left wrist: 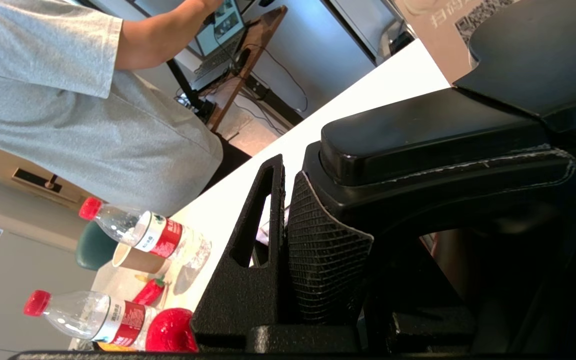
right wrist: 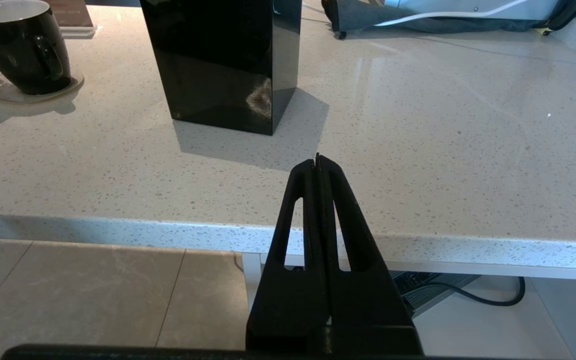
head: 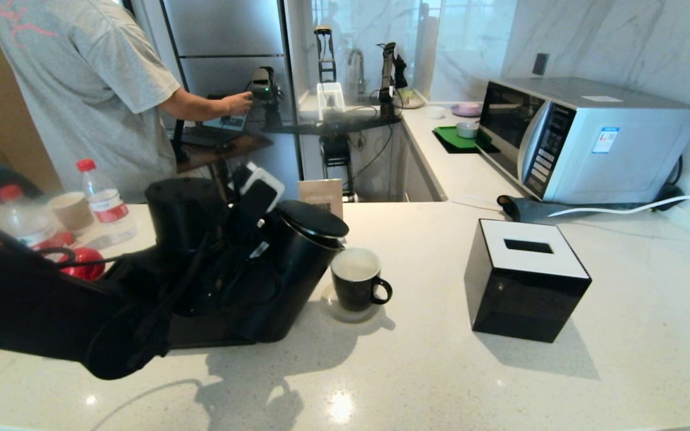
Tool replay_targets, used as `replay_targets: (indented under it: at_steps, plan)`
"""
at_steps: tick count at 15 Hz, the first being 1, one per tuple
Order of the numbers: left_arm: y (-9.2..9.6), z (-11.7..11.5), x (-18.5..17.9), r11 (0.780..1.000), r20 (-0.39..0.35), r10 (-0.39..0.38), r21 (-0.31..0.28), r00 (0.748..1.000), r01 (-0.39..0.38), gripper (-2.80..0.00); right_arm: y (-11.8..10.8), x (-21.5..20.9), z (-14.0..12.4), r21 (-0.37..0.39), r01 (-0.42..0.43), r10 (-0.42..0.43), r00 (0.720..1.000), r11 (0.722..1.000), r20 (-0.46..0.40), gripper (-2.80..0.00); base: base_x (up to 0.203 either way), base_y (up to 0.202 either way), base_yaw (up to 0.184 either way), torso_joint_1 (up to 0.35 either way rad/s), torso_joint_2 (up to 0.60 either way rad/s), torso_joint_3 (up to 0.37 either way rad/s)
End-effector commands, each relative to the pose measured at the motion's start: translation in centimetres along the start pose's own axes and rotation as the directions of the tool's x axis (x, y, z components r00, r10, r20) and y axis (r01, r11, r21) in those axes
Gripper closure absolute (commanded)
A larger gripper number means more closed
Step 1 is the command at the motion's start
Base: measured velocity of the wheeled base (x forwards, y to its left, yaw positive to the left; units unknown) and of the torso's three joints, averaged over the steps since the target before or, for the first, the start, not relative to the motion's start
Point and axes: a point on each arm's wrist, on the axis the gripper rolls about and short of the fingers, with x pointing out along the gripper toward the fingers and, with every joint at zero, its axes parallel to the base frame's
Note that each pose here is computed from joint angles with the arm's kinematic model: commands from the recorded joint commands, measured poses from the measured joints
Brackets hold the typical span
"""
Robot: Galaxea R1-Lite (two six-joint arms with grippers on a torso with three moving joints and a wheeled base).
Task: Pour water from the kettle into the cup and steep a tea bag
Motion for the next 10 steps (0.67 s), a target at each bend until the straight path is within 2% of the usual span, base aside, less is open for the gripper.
replay_targets:
  at_steps: [1, 10]
  plan:
    - [0.0, 0.27, 0.02, 1.0, 0.009, 0.006, -0.003, 1.0, -0.006, 0.0, 0.0, 0.01, 0.0, -0.001, -0.001, 0.001, 1.0, 1.0, -0.001, 0.0, 0.0, 0.0, 0.0, 0.0, 0.0, 0.0]
    - [-0.67, 0.65, -0.13, 0.999, -0.016, -0.04, 0.032, 0.999, 0.041, 0.0, 0.0, 0.01, 0.0, -0.001, -0.001, 0.001, 1.0, 1.0, -0.001, 0.0, 0.0, 0.0, 0.0, 0.0, 0.0, 0.0]
